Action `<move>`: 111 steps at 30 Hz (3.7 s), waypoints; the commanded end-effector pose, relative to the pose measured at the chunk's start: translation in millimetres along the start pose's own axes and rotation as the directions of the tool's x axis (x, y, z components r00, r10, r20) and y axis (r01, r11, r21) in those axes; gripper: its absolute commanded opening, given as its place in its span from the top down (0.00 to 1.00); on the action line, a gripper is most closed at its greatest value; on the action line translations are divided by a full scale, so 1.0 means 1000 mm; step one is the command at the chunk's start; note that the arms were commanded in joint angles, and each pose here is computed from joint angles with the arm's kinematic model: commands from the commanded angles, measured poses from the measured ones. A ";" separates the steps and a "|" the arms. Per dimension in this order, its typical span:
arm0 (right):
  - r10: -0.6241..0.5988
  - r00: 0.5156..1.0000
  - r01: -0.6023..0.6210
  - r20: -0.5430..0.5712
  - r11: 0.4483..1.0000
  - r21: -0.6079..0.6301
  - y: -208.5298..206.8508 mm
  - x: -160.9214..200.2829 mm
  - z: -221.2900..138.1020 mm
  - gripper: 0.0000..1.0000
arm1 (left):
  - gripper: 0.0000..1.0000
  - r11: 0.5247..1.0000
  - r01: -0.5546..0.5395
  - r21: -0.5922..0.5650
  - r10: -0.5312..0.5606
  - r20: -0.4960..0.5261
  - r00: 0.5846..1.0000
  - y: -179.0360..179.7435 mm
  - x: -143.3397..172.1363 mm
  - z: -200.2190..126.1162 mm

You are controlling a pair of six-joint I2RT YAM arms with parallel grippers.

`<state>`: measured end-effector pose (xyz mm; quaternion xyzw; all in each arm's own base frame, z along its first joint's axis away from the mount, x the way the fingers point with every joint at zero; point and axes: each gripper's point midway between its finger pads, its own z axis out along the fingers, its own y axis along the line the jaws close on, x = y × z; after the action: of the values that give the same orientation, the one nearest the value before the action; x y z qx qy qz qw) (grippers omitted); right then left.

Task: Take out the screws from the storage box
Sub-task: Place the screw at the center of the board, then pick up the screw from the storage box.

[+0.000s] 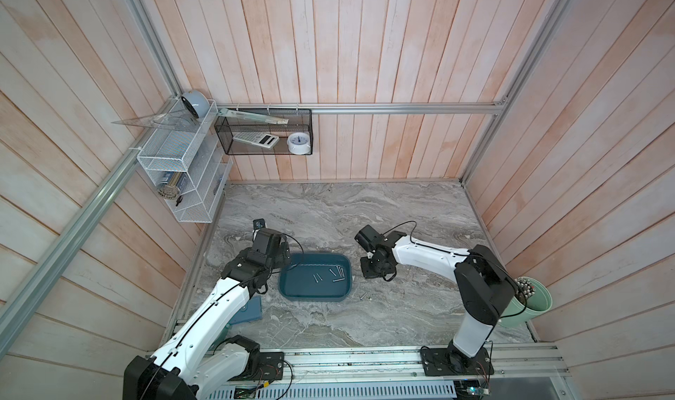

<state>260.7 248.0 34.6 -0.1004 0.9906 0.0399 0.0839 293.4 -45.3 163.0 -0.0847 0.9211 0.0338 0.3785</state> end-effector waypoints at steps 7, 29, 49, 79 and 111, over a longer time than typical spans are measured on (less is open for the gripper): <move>-0.042 0.999 0.043 -0.022 0.998 0.044 0.004 -0.001 0.011 0.88 | 0.00 1.000 0.003 0.002 -0.003 0.007 1.000 -0.001 -0.005 -0.001; -0.055 0.985 0.057 0.165 0.998 -0.008 0.003 -0.023 -0.070 0.77 | 0.00 1.000 0.008 0.007 -0.008 0.023 1.000 0.000 -0.008 -0.003; -0.364 0.926 0.364 0.095 0.931 0.021 0.133 -0.038 -0.047 0.79 | 0.00 1.000 0.011 0.009 -0.011 0.012 1.000 -0.001 -0.006 -0.002; -0.339 0.932 0.345 -0.128 0.938 0.028 0.113 -0.010 0.045 0.80 | 0.00 0.979 0.015 0.203 -0.001 -0.069 0.998 -0.038 0.006 0.002; -0.223 0.966 0.244 0.128 0.951 -0.188 0.136 -0.026 -0.039 0.98 | 0.00 0.902 0.001 0.432 -0.007 0.012 1.000 -0.068 -0.005 -0.029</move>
<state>251.4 377.6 79.9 -0.2428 0.9560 0.1106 0.1223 289.9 -109.9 183.6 -0.0163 0.9091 -0.1548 0.3865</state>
